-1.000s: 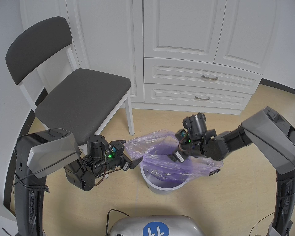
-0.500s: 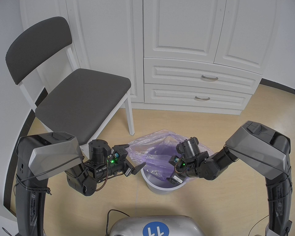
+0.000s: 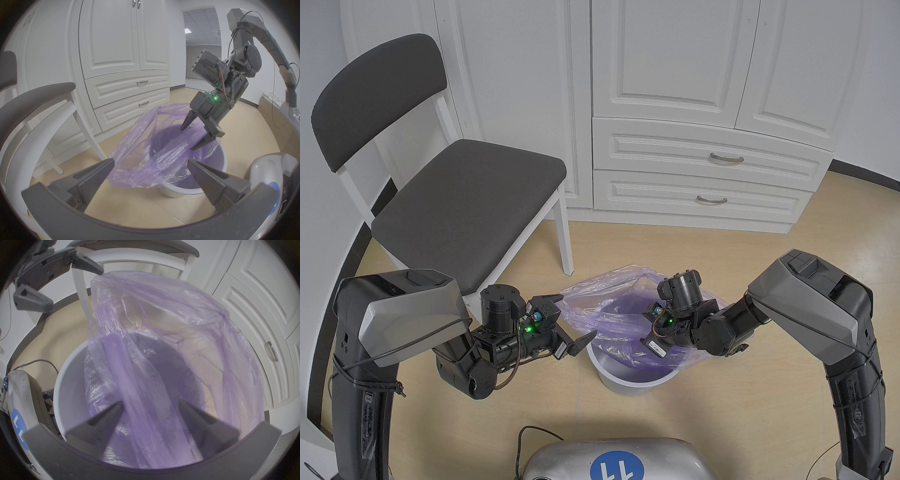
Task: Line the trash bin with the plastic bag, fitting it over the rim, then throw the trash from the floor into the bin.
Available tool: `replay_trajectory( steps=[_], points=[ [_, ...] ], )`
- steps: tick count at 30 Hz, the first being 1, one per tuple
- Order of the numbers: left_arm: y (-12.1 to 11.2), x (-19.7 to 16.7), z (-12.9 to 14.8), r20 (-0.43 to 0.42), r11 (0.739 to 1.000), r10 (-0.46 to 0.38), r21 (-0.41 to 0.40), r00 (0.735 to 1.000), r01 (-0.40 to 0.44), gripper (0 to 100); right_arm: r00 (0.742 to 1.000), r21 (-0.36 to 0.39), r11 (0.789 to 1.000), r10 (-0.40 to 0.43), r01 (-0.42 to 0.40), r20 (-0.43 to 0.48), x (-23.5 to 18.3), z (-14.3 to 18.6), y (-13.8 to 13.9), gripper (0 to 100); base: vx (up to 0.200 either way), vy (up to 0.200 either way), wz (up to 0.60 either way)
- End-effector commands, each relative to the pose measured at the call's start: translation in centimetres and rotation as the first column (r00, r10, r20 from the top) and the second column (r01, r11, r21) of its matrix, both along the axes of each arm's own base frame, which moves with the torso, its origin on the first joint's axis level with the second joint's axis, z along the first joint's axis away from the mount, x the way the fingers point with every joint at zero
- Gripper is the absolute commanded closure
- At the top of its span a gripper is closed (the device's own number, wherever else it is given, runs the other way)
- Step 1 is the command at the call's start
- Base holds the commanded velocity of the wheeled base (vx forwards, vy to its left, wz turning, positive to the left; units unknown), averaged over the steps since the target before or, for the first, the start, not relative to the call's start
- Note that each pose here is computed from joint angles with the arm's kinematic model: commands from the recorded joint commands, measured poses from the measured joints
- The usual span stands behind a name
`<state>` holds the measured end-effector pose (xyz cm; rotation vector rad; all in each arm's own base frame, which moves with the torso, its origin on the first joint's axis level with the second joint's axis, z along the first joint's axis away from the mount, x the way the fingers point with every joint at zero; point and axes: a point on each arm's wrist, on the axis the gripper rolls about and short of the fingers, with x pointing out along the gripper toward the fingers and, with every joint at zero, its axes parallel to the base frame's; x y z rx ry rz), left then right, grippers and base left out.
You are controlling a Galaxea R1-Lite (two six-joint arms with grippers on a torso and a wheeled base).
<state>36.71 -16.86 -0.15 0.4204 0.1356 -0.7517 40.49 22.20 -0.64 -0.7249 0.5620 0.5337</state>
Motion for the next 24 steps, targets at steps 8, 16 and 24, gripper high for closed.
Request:
replay_trajectory(
  steps=[8, 16, 24],
  points=[
    [0.0, -0.1, 0.2, 0.012, 1.000, 0.000, -0.005, 1.000, 0.000, 0, 0.999, 0.058, 0.998, 0.001, -0.004, 0.051, -2.4, 6.9, -0.8, 100, 0.000, 0.000, 0.00],
    [0.1, -0.2, 0.7, 0.020, 1.000, -0.001, -0.011, 1.000, 0.001, 0, 0.998, 0.029, 0.997, 0.065, -0.064, -0.006, -6.5, 7.4, -0.3, 100, 0.000, 0.000, 0.00],
    [1.1, -1.4, 3.6, 0.059, 1.000, 0.007, -0.027, 0.998, -0.006, 0, 0.984, -0.025, 0.989, 0.145, -0.148, -0.108, -10.9, 5.1, 0.8, 100, 0.000, 0.000, 0.00]
  ],
)
